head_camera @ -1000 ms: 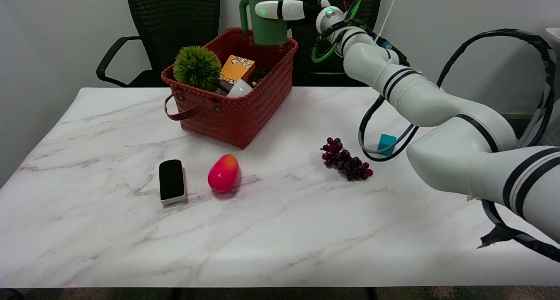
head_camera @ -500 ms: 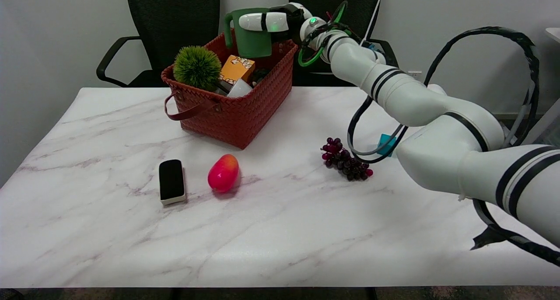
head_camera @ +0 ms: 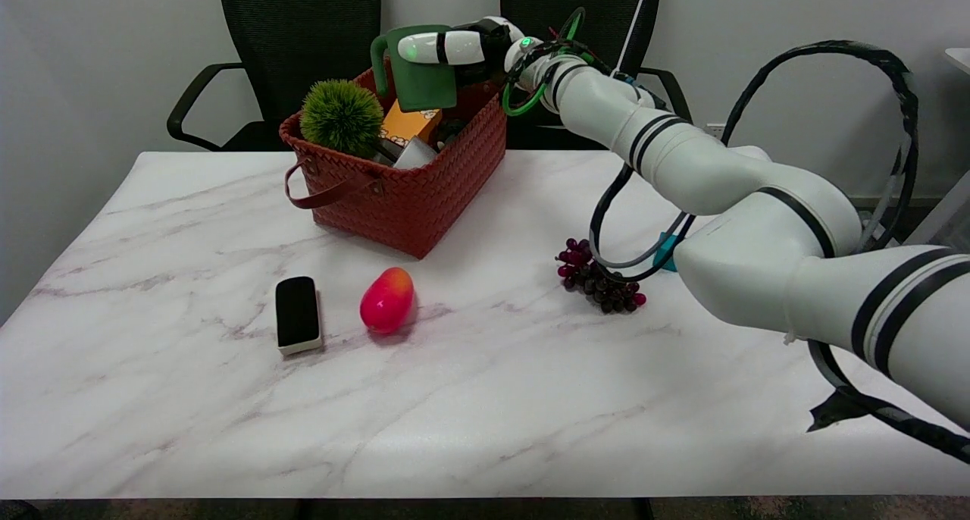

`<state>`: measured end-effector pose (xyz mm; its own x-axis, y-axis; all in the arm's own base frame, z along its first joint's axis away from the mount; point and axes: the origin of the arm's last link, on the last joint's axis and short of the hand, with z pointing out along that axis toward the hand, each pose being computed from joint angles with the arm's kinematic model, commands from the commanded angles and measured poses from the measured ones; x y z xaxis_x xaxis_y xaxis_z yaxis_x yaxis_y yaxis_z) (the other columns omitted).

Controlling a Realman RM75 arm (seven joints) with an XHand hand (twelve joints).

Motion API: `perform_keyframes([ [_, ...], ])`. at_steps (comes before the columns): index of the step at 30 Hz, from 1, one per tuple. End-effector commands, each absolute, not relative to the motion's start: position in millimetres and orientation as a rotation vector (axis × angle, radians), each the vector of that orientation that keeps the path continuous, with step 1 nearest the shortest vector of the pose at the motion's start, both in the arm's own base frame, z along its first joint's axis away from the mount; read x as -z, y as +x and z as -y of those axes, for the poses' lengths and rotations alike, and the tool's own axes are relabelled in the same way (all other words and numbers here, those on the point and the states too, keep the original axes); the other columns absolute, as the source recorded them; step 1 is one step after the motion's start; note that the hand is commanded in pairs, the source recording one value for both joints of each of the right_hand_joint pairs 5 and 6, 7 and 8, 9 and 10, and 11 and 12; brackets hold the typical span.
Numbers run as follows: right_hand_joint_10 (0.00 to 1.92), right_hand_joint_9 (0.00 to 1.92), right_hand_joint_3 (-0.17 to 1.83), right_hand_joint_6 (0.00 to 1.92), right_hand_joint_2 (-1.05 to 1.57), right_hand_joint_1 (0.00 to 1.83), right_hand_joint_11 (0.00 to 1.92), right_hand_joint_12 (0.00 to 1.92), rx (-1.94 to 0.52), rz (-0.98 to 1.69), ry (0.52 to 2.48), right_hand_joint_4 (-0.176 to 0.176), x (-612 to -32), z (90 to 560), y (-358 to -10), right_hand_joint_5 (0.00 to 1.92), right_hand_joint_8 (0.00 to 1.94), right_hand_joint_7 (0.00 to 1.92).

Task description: Place the green mug into the brown storage basket.

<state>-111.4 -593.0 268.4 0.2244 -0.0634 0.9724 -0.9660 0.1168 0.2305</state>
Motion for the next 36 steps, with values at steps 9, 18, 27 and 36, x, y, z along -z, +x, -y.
perform_keyframes([
  [9, 1.25, 1.25, 0.49, 0.88, 1.19, 1.21, 1.04, 1.04, -0.882, 1.081, 1.218, 0.0, -283, 594, -118, 0.88, 1.24, 1.24],
  [18, 1.22, 1.22, 0.52, 0.9, 1.2, 1.2, 1.0, 1.0, -0.888, 1.078, 1.173, 0.0, -304, 589, -132, 0.9, 1.24, 1.24],
  [27, 0.89, 0.89, 0.69, 0.9, 1.08, 1.22, 0.92, 0.92, -0.889, 1.072, 1.176, 0.0, -310, 587, -133, 0.9, 1.16, 1.16],
  [36, 0.58, 0.58, 0.87, 0.87, 0.91, 1.22, 0.62, 0.62, -0.931, 1.108, 1.15, 0.0, -314, 586, -135, 0.87, 1.1, 1.1],
])
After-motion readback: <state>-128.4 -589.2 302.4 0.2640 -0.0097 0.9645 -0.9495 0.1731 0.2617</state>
